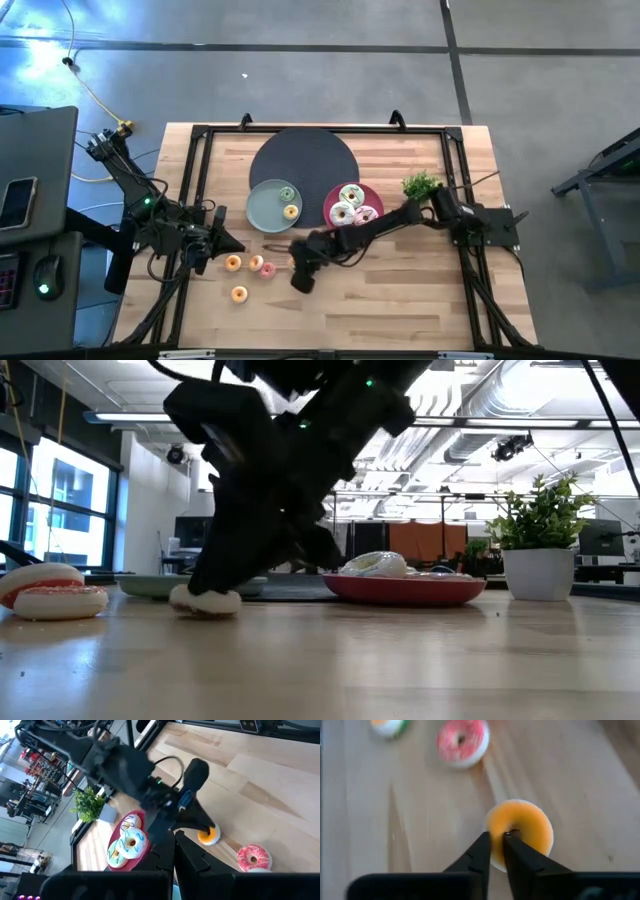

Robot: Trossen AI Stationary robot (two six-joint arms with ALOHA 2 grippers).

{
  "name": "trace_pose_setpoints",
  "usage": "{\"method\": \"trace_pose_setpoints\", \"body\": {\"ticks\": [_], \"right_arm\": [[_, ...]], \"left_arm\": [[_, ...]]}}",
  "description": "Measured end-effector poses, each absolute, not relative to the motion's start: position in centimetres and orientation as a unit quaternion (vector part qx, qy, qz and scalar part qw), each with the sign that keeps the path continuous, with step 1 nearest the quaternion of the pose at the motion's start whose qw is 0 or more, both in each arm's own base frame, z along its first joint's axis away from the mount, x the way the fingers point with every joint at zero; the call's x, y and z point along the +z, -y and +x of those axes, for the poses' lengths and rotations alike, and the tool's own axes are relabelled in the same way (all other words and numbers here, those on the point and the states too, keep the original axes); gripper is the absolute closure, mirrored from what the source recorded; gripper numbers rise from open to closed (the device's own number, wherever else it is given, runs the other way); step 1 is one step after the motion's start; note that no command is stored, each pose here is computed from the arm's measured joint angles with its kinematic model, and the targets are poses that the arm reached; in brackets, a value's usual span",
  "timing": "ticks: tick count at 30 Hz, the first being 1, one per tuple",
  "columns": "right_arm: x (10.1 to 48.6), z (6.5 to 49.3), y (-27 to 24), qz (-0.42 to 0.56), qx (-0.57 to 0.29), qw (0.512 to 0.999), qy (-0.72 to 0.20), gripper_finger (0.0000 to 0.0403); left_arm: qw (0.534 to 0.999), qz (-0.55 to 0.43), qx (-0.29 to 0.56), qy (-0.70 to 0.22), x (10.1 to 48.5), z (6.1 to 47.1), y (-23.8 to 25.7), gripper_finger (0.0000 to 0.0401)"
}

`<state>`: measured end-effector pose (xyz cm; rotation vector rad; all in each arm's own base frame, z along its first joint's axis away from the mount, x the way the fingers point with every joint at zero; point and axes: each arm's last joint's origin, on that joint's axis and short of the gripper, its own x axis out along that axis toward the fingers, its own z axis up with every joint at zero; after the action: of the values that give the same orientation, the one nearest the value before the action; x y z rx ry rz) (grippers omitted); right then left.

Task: Pick & Place donuts
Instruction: Put the small brown doughnut on the blue plate

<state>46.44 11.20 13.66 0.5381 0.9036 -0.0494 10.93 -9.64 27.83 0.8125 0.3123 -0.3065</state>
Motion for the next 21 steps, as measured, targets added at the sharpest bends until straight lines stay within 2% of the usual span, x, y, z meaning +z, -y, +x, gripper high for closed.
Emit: {"method": "trace_pose_setpoints", "body": {"ticks": [3,7,12,16,18,21], "right_arm": [[13.8,46.9,-10.1,0.291,-0.039,0.86,-0.418,0.0397],[14.2,47.5,-9.0,0.358,-0.051,0.846,-0.392,0.0389],[16.6,49.2,-8.1,0.47,0.027,0.83,-0.298,0.0399],[16.9,49.4,-6.6,0.6,0.021,0.742,-0.298,0.0387],[15.4,48.7,-6.1,0.654,-0.013,0.688,-0.315,0.0385],[13.1,47.6,-6.0,0.708,-0.021,0.634,-0.309,0.0384]], "left_arm": [[0.895,0.393,-0.148,-0.152,27.8,10.9,9.6,0.0401],[0.895,0.393,-0.149,-0.152,27.8,10.9,9.6,0.0401],[0.895,0.393,-0.149,-0.152,27.8,10.9,9.6,0.0401],[0.895,0.393,-0.149,-0.152,27.8,10.9,9.6,0.0401],[0.893,0.397,-0.149,-0.151,27.8,10.9,9.6,0.0401],[0.89,0.403,-0.15,-0.15,27.8,10.9,9.6,0.0401]]}}
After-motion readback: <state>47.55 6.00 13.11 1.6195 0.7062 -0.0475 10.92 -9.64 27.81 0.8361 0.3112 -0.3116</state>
